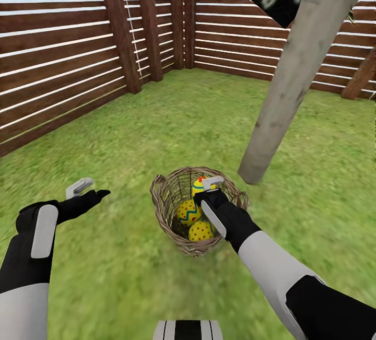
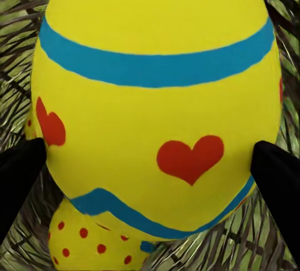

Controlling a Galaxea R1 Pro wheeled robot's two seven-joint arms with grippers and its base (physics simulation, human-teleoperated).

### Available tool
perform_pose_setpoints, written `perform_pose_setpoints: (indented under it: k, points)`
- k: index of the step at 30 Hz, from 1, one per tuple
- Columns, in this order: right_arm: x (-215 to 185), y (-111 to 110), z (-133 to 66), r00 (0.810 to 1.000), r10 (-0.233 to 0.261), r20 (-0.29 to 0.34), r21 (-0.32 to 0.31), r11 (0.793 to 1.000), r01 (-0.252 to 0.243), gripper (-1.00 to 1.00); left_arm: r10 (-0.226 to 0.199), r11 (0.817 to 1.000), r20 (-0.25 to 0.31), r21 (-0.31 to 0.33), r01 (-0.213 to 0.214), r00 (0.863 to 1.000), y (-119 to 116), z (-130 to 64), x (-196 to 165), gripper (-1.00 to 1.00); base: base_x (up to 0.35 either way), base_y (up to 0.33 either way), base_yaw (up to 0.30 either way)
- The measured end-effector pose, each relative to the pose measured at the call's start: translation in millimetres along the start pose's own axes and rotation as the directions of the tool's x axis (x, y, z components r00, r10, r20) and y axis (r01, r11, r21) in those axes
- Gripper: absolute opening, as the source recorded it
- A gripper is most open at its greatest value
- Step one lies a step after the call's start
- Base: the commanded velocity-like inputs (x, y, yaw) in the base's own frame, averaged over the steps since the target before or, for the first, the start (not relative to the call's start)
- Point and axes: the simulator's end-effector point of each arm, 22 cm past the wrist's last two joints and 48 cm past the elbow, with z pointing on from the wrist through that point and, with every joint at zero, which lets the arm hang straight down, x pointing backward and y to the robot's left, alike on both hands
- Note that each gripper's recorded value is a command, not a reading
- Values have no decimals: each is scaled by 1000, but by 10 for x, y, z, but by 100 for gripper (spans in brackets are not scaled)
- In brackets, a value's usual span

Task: Take the three Easter eggs out of the wicker basket on the lawn in the garden, then place them on the lawn next to a single tree (choose any tree) so that all three eggs are next to the same tree and none are left in the basket.

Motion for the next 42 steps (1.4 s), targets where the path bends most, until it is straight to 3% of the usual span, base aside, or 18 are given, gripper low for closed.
perform_pose_setpoints:
  k: [7,30,32,34,42]
  points:
    - [-393,4,-264,996,13,85,-11,1000,-12,-100,2,1000,25,14,-3,1000,-76,-126,-114,100,-169,0,0]
    - [-1144,-54,-1019,964,29,264,-17,1000,-26,-100,7,998,105,64,-14,994,-340,-574,-458,100,-55,0,0]
    - [-1113,-126,-995,962,35,270,-13,999,-33,-100,-5,998,104,65,-2,995,-254,-572,-444,100,0,0,0]
    - [-1085,-110,-979,967,36,253,-11,999,-35,-100,-6,996,93,86,-2,996,-328,-545,-353,100,0,0,0]
    - [-998,22,-953,979,14,202,-15,1000,-11,-100,14,1000,71,15,-15,997,-192,-494,-189,100,0,0,0]
